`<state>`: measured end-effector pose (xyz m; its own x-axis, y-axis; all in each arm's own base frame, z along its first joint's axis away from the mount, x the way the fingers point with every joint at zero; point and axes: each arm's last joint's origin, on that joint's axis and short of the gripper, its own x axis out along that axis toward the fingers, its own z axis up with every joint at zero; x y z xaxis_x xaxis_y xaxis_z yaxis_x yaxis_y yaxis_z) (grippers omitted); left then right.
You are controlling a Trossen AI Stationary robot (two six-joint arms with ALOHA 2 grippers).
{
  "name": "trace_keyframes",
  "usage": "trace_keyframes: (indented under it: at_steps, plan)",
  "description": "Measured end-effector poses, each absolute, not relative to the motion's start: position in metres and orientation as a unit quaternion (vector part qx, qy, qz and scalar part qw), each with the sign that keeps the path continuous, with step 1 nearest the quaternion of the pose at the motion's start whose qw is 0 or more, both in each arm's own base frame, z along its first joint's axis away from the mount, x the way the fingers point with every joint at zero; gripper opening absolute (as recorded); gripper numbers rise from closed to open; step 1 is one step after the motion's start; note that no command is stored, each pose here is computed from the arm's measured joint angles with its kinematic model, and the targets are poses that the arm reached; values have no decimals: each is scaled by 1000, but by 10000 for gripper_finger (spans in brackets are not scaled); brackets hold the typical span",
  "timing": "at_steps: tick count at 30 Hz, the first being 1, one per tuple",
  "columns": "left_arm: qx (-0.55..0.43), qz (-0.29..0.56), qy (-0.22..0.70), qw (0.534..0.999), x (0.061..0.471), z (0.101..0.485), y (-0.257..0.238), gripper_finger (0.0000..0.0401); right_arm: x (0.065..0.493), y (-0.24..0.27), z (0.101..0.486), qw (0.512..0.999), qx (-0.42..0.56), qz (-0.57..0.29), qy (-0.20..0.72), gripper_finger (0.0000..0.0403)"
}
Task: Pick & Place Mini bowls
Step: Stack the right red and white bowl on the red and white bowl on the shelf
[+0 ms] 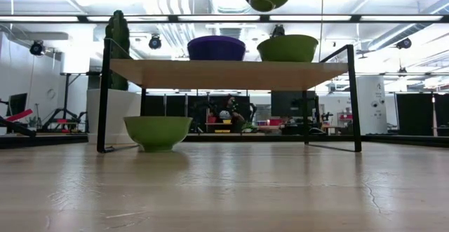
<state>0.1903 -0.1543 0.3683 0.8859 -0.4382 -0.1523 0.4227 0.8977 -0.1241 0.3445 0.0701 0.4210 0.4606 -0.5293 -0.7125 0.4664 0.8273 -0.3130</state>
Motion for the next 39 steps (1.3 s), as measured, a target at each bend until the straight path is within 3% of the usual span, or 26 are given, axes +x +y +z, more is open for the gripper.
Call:
trace_keyframes:
  at_steps: [11,24,39]
  plan:
    - [-45,-222,87,970,190,369,-154,103,351,35,418,837,-17,-310,450,11]
    - [-50,-221,90,970,190,368,-154,103,358,39,373,795,-23,-313,519,11]
    - [-48,-221,92,970,191,365,-155,103,317,45,357,775,-15,-353,524,11]
